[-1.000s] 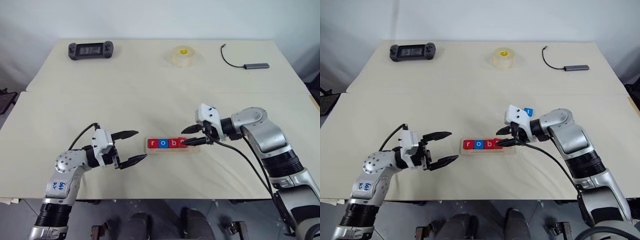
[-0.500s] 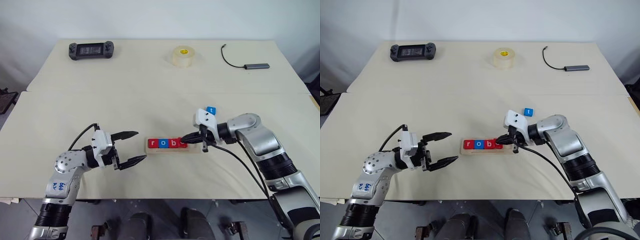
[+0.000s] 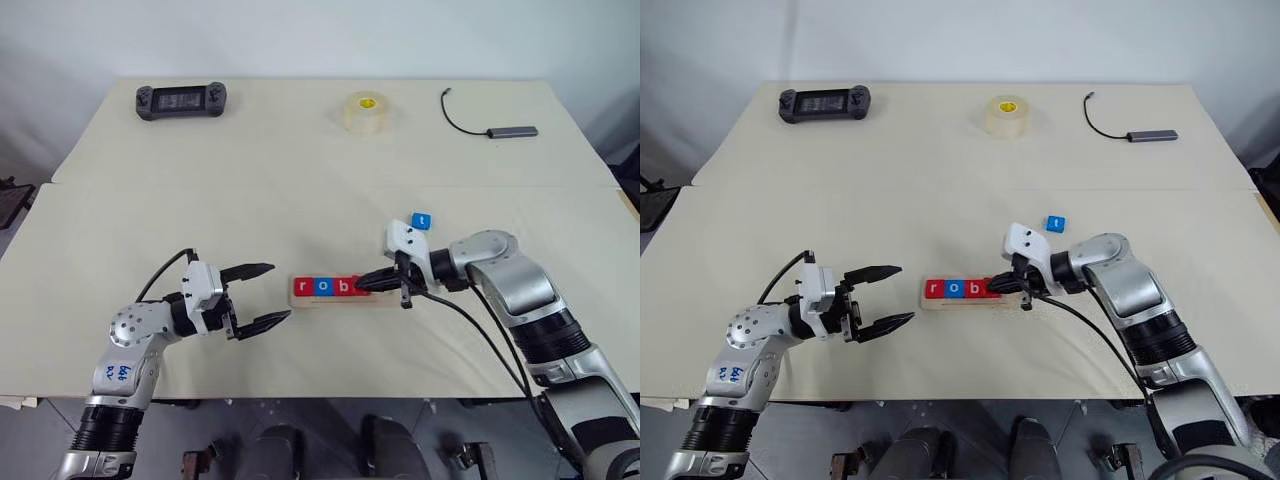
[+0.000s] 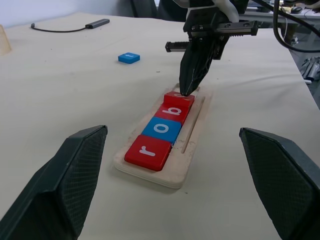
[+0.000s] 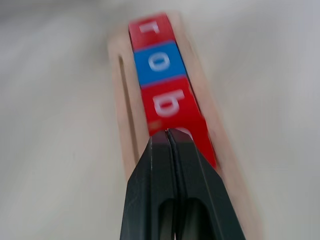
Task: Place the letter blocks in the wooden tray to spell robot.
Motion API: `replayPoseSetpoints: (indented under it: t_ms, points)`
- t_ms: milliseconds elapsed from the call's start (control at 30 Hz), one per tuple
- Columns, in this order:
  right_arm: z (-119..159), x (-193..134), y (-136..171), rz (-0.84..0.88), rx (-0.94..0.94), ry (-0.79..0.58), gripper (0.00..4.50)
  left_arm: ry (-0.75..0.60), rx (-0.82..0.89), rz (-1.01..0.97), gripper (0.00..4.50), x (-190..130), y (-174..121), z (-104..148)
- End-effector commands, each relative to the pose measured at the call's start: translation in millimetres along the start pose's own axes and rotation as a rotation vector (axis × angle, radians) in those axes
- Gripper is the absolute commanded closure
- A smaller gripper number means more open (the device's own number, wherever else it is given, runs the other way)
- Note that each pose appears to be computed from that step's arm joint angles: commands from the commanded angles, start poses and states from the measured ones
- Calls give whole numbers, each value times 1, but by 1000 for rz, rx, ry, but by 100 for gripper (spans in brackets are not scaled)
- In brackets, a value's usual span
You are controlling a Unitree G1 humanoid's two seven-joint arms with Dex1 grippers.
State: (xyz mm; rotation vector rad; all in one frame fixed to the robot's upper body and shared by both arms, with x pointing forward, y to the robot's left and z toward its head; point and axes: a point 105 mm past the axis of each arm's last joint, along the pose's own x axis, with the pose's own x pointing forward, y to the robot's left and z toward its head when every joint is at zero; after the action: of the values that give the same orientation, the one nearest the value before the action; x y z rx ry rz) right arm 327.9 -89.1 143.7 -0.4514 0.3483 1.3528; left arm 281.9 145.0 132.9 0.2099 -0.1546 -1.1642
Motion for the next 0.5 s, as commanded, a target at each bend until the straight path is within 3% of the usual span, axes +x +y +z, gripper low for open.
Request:
replayPoseSetpoints:
  t_ms: [33,500]
  points:
    - [18,1,-2,-20,-50,-37,448,-20,35,1,0,0,2,8]
    - [1,-1,-8,-60,-22,16,448,-22,41,0,0,2,3,13]
